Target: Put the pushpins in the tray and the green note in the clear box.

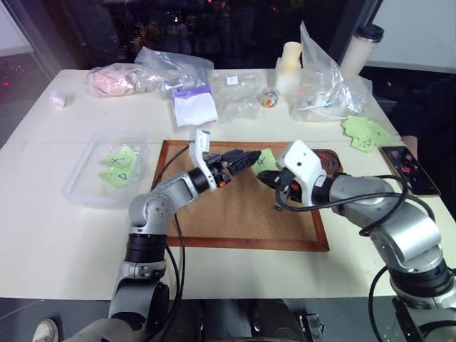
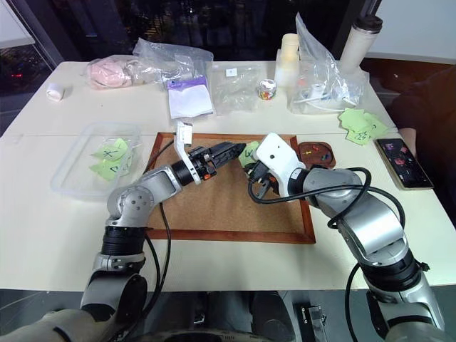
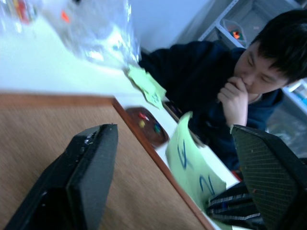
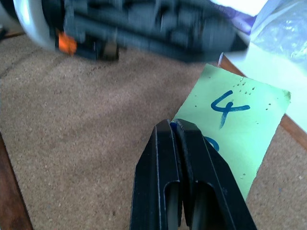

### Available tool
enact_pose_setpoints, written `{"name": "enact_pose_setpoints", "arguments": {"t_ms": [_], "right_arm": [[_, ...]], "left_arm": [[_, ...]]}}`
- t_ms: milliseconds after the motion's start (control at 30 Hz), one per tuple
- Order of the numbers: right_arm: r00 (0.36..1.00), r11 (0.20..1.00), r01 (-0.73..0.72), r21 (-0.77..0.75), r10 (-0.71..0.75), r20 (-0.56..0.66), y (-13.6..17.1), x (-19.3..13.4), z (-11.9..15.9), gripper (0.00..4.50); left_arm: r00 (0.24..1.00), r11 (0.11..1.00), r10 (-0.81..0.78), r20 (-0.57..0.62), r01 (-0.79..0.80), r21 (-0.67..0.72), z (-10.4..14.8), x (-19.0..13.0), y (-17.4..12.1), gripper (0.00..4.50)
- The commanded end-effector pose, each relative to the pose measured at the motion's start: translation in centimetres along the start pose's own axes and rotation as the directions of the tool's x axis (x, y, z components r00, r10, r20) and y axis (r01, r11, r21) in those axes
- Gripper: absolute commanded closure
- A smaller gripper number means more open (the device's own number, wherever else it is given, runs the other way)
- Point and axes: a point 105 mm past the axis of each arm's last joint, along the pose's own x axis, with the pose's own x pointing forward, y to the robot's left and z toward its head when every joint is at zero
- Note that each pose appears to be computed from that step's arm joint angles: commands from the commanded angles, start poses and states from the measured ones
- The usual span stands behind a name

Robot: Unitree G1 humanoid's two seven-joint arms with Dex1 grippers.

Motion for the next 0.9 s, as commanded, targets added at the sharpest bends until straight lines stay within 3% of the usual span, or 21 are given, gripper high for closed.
{"name": "enact_pose_setpoints", "arguments": {"t_ms": [33,133,200,267,467,700,900], "right_arm": [[0.999,0.998,0.001,-0.064,0.001,0.041,0.4,-0.6,1.6,4.5],[0.999,0.997,-0.003,-0.072,0.006,0.039,0.6,-0.7,1.7,4.5],[0.999,0.997,-0.002,-0.075,0.004,0.035,0.5,-0.8,1.6,4.5],[1.0,0.997,0.001,-0.077,0.002,0.031,0.5,-0.9,1.6,4.5],[0.999,0.997,0.009,-0.076,-0.006,0.032,0.3,-1.0,1.6,4.5],[0.996,0.996,0.068,-0.065,-0.064,0.069,-1.4,-2.0,3.0,4.5],[0.981,0.993,0.108,0.054,-0.115,0.157,-3.4,-3.6,4.7,4.5]], "left_arm": [[0.999,0.998,-0.045,0.0,0.045,-0.051,0.3,0.7,-1.2,0.32],[0.999,0.995,-0.045,-0.008,0.044,-0.086,-0.1,1.0,-1.2,0.32],[0.999,0.993,-0.049,0.006,0.049,-0.108,0.0,1.0,-1.1,0.86],[0.999,0.992,-0.052,0.006,0.053,-0.112,0.0,1.0,-1.1,1.62],[0.998,0.992,-0.058,0.008,0.059,-0.115,0.0,0.9,-1.2,4.47],[1.0,1.0,-0.008,-0.011,0.008,-0.025,-0.3,0.6,-0.2,4.47],[0.999,0.997,0.05,-0.021,-0.049,0.053,-1.0,0.3,1.6,4.47]]}}
